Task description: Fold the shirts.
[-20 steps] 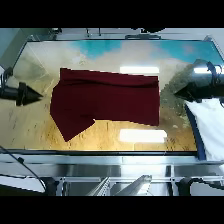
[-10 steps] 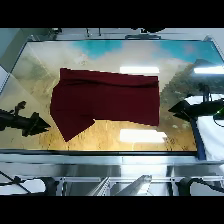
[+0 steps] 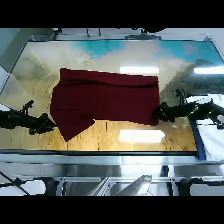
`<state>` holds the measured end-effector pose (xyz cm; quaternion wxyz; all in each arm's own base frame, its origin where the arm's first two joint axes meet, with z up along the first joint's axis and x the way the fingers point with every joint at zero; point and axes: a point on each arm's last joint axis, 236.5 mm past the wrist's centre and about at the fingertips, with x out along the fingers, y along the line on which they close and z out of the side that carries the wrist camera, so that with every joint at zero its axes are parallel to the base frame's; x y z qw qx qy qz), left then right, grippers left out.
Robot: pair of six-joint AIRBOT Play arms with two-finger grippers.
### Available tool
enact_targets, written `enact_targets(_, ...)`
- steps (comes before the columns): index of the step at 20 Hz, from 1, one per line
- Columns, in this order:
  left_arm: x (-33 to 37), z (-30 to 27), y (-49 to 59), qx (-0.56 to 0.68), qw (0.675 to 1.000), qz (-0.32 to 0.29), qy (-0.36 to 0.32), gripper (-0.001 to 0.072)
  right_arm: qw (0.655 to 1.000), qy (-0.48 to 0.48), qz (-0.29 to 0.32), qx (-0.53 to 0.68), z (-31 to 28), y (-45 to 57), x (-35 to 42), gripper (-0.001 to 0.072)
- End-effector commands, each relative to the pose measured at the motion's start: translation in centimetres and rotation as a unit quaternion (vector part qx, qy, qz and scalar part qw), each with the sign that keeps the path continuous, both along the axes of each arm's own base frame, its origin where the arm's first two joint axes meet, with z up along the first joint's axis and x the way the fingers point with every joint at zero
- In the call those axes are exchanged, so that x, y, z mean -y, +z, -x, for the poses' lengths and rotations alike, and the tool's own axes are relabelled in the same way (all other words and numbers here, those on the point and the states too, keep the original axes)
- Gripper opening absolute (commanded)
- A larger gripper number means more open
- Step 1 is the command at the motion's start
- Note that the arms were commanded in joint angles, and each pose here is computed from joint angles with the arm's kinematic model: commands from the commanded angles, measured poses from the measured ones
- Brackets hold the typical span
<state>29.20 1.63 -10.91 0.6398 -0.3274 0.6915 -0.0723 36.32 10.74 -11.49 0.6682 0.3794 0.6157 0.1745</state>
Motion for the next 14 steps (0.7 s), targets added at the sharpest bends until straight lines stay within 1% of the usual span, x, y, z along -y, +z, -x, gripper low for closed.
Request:
enact_targets(1,0.4,-1.1,-0.5,0.018,1.000,-0.020,-0.007,0.0275,1.000,-0.004,-0.010,0.006,-0.6,-0.2,-1.3,0.0362)
enact_targets(5,0.8,-1.9,-0.8,0.032,0.999,-0.034,-0.015,0.0275,1.000,0.008,-0.026,0.000,0.0,0.3,-1.9,0.0361)
enact_targets(10,0.9,-4.7,-1.4,0.075,0.994,-0.075,-0.004,0.0274,0.999,0.023,-0.043,-0.005,0.7,0.9,-2.5,0.0362)
enact_targets(14,1.7,-3.8,-2.3,0.056,0.996,-0.070,-0.027,0.0275,0.998,0.029,-0.050,-0.009,1.1,1.1,-2.7,0.0362)
